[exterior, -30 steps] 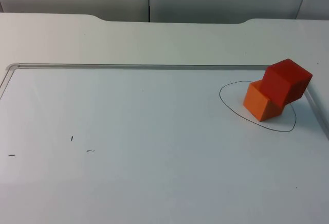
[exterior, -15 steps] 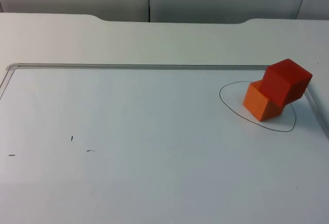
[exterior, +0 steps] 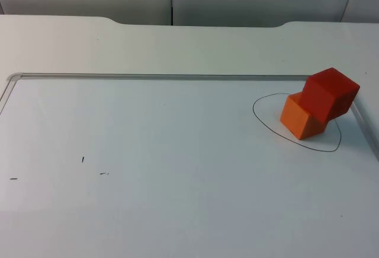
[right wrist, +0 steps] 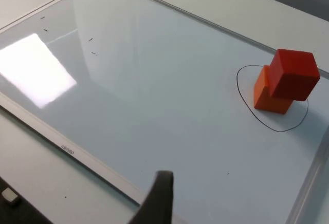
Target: Pick up one cube with the left hand and another cube with the right hand. First place the cube in the right hand at the target position, then stack the cube in the left hand on top.
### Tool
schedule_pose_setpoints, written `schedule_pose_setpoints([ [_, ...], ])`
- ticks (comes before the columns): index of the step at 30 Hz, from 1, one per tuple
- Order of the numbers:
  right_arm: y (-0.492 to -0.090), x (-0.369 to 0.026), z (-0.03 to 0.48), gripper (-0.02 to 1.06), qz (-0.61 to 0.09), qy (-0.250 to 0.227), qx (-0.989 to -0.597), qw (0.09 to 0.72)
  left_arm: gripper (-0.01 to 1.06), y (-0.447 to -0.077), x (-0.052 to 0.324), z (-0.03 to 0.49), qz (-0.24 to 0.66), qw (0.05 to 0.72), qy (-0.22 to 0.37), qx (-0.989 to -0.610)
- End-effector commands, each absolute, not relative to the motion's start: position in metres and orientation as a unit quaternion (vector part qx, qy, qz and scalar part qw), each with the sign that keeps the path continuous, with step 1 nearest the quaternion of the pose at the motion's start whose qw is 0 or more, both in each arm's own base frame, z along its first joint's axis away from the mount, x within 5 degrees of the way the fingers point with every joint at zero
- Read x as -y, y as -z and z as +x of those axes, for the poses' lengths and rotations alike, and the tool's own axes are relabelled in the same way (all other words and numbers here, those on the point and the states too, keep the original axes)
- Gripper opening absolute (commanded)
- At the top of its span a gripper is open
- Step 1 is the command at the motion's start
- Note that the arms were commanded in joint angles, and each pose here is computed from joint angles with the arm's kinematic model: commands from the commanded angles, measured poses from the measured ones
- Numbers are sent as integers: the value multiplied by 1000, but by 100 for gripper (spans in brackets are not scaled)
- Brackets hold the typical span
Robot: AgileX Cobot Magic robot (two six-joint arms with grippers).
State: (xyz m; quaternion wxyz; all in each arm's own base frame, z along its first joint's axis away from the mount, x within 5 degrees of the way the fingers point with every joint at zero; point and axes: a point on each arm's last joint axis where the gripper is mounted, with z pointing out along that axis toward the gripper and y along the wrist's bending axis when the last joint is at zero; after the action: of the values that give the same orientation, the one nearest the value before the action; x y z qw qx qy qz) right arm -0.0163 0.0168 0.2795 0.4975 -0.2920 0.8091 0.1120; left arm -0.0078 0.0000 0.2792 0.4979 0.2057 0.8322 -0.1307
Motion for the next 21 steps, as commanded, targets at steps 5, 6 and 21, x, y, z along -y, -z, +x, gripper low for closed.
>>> schedule_pose_setpoints([
  [5, -279, -17, -16, 105, -288, -112, -807, 504, 105, -279, 0, -8, 208, 502, 134, -829],
  [6, -279, -17, -16, 105, -288, -112, -807, 504, 105, -279, 0, -8, 208, 502, 134, -829],
  [21, -279, -17, -17, 105, -292, -114, -805, 503, 105, -279, 0, -8, 208, 502, 134, -829],
])
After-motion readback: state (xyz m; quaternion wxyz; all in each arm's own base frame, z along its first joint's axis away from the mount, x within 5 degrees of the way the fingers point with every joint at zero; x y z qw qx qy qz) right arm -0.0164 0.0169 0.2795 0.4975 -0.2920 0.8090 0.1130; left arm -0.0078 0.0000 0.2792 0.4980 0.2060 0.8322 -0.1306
